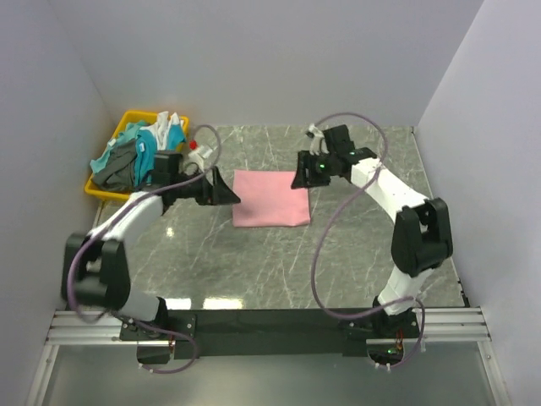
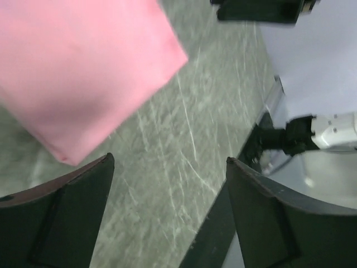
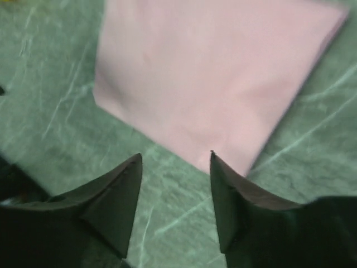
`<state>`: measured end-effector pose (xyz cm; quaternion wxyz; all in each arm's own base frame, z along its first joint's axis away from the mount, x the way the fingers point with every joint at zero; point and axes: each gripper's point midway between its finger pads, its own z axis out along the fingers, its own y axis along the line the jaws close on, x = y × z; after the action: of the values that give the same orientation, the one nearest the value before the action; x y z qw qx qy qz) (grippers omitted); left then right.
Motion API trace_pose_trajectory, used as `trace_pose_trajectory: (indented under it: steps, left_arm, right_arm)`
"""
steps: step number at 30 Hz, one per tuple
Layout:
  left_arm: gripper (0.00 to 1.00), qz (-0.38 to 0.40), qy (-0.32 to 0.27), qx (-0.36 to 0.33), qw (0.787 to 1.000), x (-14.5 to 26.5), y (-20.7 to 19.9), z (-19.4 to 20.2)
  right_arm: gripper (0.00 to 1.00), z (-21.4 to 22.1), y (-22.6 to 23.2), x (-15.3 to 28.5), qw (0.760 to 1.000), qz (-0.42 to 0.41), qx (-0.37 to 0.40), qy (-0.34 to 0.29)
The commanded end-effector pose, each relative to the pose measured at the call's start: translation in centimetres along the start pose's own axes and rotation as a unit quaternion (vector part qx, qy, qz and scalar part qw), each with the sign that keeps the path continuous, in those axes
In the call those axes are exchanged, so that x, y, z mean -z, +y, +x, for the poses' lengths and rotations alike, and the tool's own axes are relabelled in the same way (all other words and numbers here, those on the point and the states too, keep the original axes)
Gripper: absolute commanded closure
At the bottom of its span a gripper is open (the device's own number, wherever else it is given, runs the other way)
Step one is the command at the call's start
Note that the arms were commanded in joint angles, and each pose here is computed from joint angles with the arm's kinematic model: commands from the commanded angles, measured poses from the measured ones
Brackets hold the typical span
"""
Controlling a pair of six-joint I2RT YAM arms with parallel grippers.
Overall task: Fold and stack the t-shirts
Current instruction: Fold the tshirt, then neatly place the folded tshirt to the corner
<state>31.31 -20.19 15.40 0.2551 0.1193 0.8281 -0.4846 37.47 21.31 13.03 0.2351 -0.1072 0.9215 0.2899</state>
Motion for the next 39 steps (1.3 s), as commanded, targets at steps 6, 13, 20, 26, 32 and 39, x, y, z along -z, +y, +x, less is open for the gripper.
trace_pose_trajectory:
  steps: [6, 13, 20, 26, 32, 39]
  left_arm:
    - [0.01, -0.192, -0.129, -0.05, 0.971, 9.5, 1.7, -4.4]
    - [0.01, -0.24, -0.158, -0.056, 0.956, 13.1, 2.3, -3.6]
    - [0.01, -0.249, -0.161, -0.066, 0.953, 13.7, 1.9, -2.8]
    - [0.01, -0.257, -0.162, -0.084, 0.949, 14.0, 2.0, -3.2]
    - [0.01, -0.258, -0.162, -0.091, 0.948, 13.7, 2.7, -4.5]
    - [0.01, -0.252, -0.152, -0.087, 0.952, 13.2, 3.2, -5.0]
  right_arm:
    - [0.3, 0.3, 6.5, -3.2, 0.977, 0.17, 0.122, -0.032]
    - [0.3, 4.5, 5.7, -9.6, 0.969, 0.203, 0.133, 0.04]
    - [0.32, 6.5, 0.7, -11.1, 0.962, 0.221, 0.121, 0.104]
    - [0.35, 5.3, -6.8, -5.7, 0.952, 0.249, 0.099, 0.149]
    - [0.35, 5.0, -15.5, 0.1, 0.937, 0.292, 0.082, 0.175]
    - [0.36, 5.6, -25.5, 4.3, 0.929, 0.302, 0.071, 0.2]
